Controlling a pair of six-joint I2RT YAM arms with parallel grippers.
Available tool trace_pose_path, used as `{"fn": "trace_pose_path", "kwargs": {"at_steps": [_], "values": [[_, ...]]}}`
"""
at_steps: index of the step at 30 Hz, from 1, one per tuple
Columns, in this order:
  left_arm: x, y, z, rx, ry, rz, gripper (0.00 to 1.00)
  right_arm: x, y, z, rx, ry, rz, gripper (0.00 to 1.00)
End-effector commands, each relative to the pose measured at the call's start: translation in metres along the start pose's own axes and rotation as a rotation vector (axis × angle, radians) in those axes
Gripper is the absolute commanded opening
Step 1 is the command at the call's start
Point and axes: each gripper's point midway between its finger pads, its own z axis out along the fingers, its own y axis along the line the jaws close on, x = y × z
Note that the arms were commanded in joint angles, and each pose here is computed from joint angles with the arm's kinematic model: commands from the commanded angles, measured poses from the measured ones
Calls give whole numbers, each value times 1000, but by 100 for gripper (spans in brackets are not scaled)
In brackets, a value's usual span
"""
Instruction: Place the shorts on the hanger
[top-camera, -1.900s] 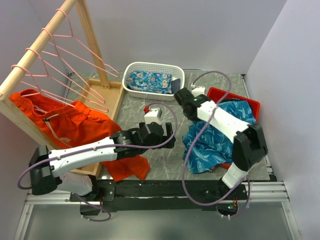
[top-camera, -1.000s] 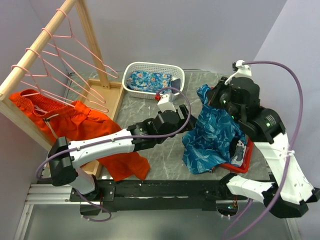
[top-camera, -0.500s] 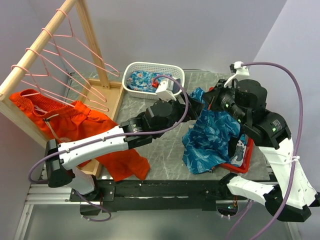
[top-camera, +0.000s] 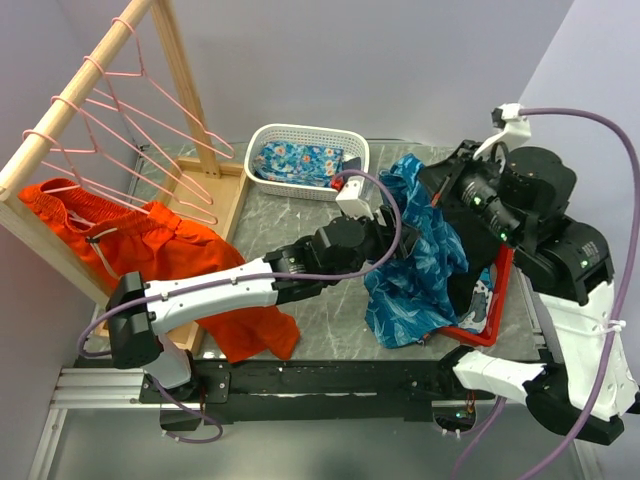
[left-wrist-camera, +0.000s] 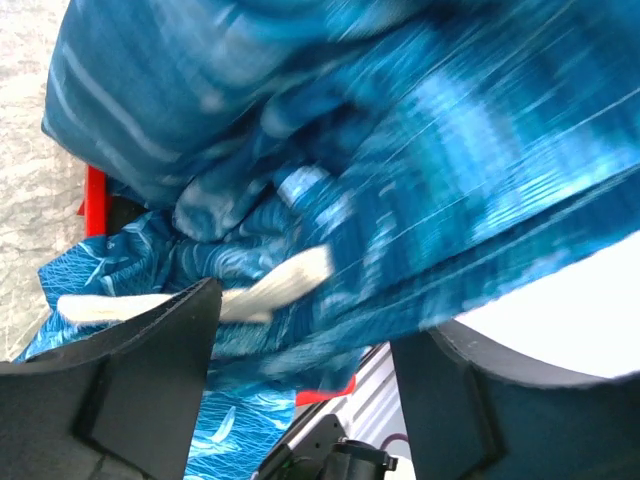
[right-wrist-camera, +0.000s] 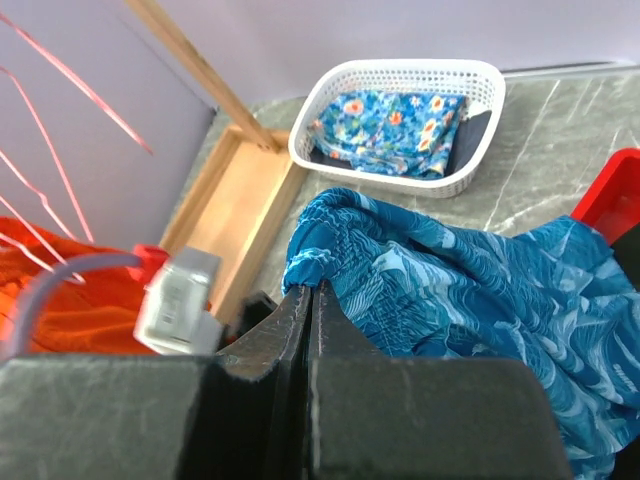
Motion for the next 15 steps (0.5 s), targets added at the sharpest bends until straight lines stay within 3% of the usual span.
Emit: {"fn": "trace_pose_path", "kwargs": {"at_steps": [1, 12, 15], "values": [[11, -1, 4, 22, 0, 53, 71, -48, 14, -17, -21, -133, 52, 0], [41, 50, 3, -114, 32, 121, 67, -80, -2, -18, 110, -243, 95, 0], [46, 61, 2, -144, 38, 118, 53, -85, -10, -16, 162, -265, 101, 0]]}}
